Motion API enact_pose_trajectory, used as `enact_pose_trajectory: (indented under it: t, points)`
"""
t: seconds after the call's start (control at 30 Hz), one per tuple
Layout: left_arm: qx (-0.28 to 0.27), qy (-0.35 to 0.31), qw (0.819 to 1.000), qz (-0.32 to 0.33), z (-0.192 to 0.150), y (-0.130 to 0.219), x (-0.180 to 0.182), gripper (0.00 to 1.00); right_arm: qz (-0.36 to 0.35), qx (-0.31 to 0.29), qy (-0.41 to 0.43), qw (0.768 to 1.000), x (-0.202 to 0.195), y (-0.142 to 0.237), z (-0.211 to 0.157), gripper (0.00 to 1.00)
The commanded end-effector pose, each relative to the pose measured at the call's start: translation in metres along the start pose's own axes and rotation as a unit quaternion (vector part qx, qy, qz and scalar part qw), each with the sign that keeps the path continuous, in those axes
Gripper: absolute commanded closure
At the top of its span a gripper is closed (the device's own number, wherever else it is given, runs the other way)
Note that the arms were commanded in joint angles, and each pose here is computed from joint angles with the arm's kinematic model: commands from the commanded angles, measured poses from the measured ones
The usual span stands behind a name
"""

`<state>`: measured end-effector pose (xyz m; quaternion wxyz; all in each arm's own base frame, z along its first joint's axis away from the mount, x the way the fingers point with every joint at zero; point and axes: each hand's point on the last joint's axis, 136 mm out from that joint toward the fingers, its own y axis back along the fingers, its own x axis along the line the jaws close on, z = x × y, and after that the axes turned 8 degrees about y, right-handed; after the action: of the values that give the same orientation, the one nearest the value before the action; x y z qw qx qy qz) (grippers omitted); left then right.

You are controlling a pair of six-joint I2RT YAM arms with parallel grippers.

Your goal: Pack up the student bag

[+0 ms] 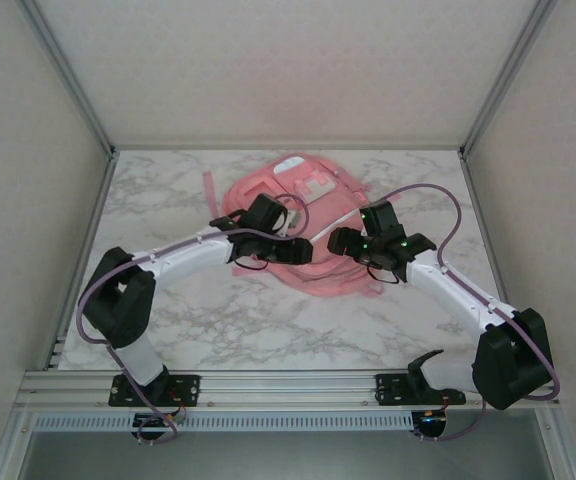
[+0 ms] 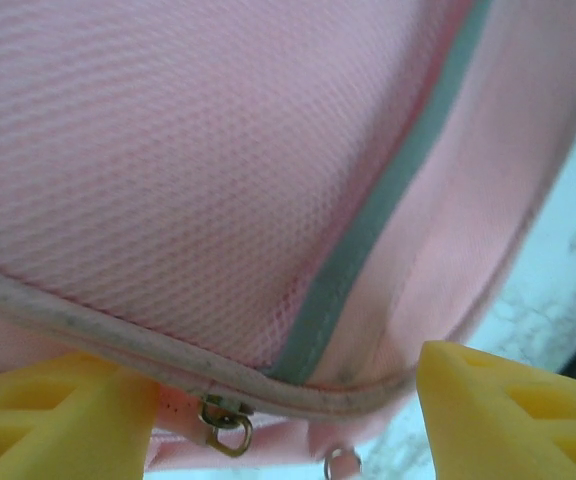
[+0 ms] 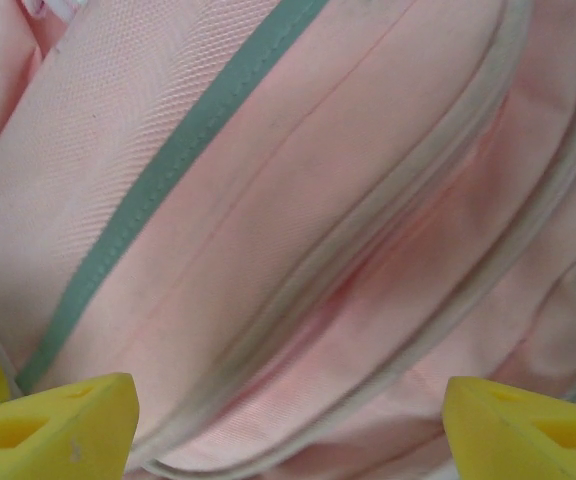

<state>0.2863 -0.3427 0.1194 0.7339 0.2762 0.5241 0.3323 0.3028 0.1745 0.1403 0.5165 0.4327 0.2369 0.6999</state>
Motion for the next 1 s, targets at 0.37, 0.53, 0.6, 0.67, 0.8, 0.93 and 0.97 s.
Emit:
enact_pose_trajectory:
  t: [0.37,0.53,0.6,0.67,0.8,0.93,0.97]
  points:
    - [-0.017,0.023,1.000,-0.004,0.013,0.030,-0.013,0.28,0.066,-0.010,-0.033,0.997,0.019,0.019,-0.017,0.46]
    - [-0.056,0.066,0.996,0.034,0.029,0.052,0.034,0.28,0.088,-0.001,-0.009,0.996,0.049,0.013,-0.027,0.49]
    - [-0.080,0.079,0.992,0.049,0.036,0.065,0.051,0.27,0.091,0.004,0.003,0.996,0.061,0.008,-0.031,0.50]
    - [-0.111,0.086,0.988,0.068,0.045,0.079,0.066,0.25,0.083,0.006,0.016,0.996,0.073,0.001,-0.034,0.52]
    - [-0.161,0.110,0.977,0.079,0.062,0.098,0.088,0.23,0.055,0.011,0.049,0.997,0.094,-0.013,-0.039,0.59]
    - [-0.189,0.131,0.971,0.067,0.074,0.102,0.097,0.23,-0.009,0.019,0.071,0.997,0.097,-0.026,-0.043,0.68]
    - [-0.190,0.131,0.971,0.064,0.076,0.101,0.097,0.23,-0.019,0.021,0.074,0.997,0.098,-0.029,-0.044,0.69]
